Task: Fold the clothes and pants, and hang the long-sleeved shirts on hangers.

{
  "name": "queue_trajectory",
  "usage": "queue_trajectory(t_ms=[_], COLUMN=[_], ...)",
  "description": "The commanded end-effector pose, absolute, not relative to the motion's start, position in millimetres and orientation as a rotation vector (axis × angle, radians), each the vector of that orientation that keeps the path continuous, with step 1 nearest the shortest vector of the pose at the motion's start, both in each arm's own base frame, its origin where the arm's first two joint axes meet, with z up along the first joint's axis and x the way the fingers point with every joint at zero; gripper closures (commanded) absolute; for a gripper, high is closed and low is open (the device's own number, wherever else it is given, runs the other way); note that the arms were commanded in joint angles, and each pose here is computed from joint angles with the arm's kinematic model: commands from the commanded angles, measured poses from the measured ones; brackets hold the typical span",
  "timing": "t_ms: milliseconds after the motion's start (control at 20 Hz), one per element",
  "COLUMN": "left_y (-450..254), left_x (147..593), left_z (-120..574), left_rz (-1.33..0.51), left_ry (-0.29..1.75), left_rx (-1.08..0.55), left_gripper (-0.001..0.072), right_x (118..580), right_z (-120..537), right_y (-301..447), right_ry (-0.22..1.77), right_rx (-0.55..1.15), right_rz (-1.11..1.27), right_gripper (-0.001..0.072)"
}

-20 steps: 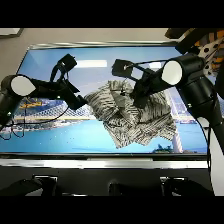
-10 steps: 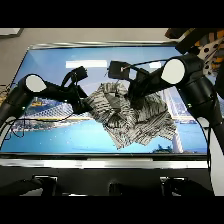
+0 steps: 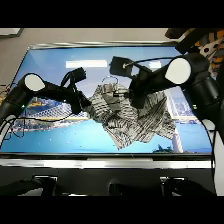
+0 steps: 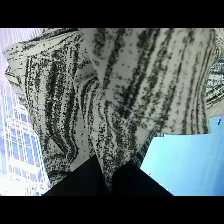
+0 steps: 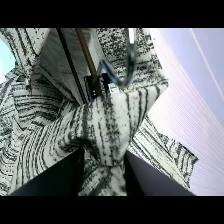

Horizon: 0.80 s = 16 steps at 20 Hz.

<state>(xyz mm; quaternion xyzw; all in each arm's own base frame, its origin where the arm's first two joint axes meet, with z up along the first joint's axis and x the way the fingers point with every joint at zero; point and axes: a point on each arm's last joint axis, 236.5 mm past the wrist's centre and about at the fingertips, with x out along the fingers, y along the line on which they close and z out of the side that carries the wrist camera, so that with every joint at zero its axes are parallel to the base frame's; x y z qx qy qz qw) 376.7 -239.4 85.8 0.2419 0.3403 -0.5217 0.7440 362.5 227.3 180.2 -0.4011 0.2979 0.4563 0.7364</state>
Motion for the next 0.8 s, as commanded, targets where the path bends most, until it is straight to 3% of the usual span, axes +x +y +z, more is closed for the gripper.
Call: queue_trajectory(t_ms=[0, 150, 200, 300, 450, 650, 750], left_y=[-239, -238, -238, -238, -238, -238, -238], left_x=[375, 372, 372, 371, 371, 371, 371], left_z=[97, 109, 112, 113, 113, 113, 113], left_rz=[-1.137, -1.131, -1.130, -1.130, -1.131, -1.131, -1.131], left_ry=[0.715, 0.688, 0.682, 0.678, 0.676, 0.676, 0.676], left_rx=[0.534, 0.542, 0.544, 0.545, 0.548, 0.548, 0.547], left_gripper=[0.0689, 0.0688, 0.0688, 0.0689, 0.0689, 0.0689, 0.0689], right_x=[368, 383, 387, 401, 427, 448, 451], right_z=[204, 230, 232, 230, 217, 158, 134], right_y=[187, 107, 82, 43, 29, 65, 84], right_ry=[0.659, 0.670, 0.687, 0.692, 0.655, 0.682, 0.661], right_rx=[-0.847, -0.758, -0.722, -0.655, -0.696, -0.636, -0.688], right_rz=[0.872, 0.674, 0.624, 0.562, 0.589, 0.833, 0.964], right_gripper=[0.0264, 0.0170, 0.0086, 0.0073, 0.0063, 0.0054, 0.0056])
